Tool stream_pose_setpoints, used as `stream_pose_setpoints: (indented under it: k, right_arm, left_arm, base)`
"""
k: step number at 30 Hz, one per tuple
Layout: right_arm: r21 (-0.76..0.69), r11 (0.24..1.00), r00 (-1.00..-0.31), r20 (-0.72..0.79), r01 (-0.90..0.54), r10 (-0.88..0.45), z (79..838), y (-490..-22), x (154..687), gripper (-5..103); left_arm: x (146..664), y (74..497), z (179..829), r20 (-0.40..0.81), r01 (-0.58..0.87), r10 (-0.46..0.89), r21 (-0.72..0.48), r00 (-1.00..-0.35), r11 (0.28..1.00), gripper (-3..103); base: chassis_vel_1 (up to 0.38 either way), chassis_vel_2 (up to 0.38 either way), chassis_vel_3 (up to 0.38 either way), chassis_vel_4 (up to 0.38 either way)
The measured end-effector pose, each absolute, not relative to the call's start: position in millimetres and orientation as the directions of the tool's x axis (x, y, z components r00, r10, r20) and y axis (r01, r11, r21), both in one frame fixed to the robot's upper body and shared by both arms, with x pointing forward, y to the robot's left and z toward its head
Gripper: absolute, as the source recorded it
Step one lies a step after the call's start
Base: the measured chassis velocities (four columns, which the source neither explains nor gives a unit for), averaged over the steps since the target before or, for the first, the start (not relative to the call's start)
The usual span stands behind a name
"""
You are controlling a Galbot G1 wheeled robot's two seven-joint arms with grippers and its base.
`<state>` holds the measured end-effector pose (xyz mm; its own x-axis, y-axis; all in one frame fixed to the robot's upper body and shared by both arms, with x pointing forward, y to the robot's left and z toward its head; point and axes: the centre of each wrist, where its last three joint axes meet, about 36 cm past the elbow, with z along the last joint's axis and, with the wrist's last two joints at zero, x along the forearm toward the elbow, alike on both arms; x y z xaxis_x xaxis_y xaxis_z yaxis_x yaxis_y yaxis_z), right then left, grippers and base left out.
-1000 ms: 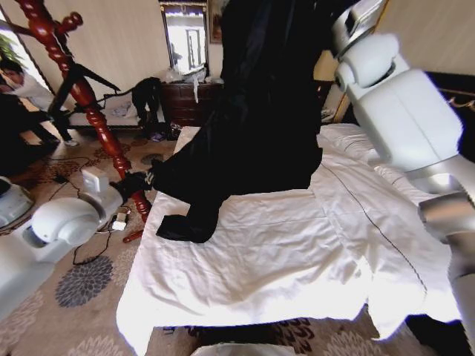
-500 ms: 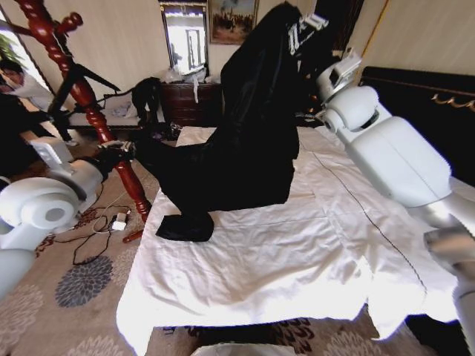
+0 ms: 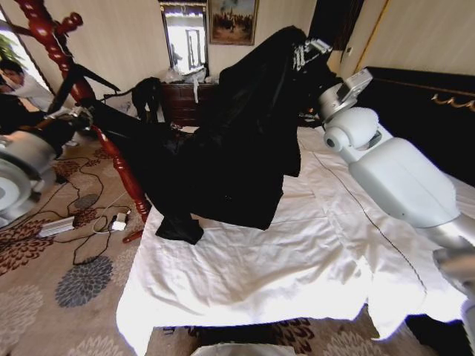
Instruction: Pick up the clothes from the bed and hang them on the clothes hanger.
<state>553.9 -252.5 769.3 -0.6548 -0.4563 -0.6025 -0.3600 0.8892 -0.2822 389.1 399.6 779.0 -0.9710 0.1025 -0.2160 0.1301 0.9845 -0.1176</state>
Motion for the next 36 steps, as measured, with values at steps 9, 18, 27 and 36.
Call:
stream_pose_setpoints:
  k: [9, 18, 27, 36]
  right_arm:
    - [-0.093, 0.916, -0.876, -0.266, -0.391, -0.402, 725.1, -248.6, 450.6, 2]
    - [-0.143, 0.928, -0.931, 0.175, -0.345, -0.32, 655.2, -229.6, 398.7, 2]
    - [-0.117, 0.967, -0.942, 0.276, -0.228, -0.189, 553.0, -206.9, 539.0, 2]
    - [-0.273, 0.953, -0.975, 0.208, -0.133, -0.077, 465.0, -206.1, 603.7, 2]
  left_arm:
    - [373.2, 371.6, 781.1, -0.139, 0.199, 0.19, -0.051, -0.972, 0.979, 2]
    - [400.7, 349.6, 701.5, 0.146, 0.16, 0.141, 0.128, -0.979, 0.979, 2]
    - [491.6, 336.5, 599.5, 0.272, 0.142, 0.117, 0.075, -0.955, 0.987, 2]
    - [591.3, 289.7, 545.2, 0.283, 0.093, 0.082, 0.028, -0.956, 0.995, 2]
  base:
    - [0.0, 0.0, 0.0, 0.0]
    - [0.0, 0.0, 0.0, 0.0]
    - [0.0, 0.0, 0.0, 0.0]
    - [0.0, 0.0, 0.0, 0.0]
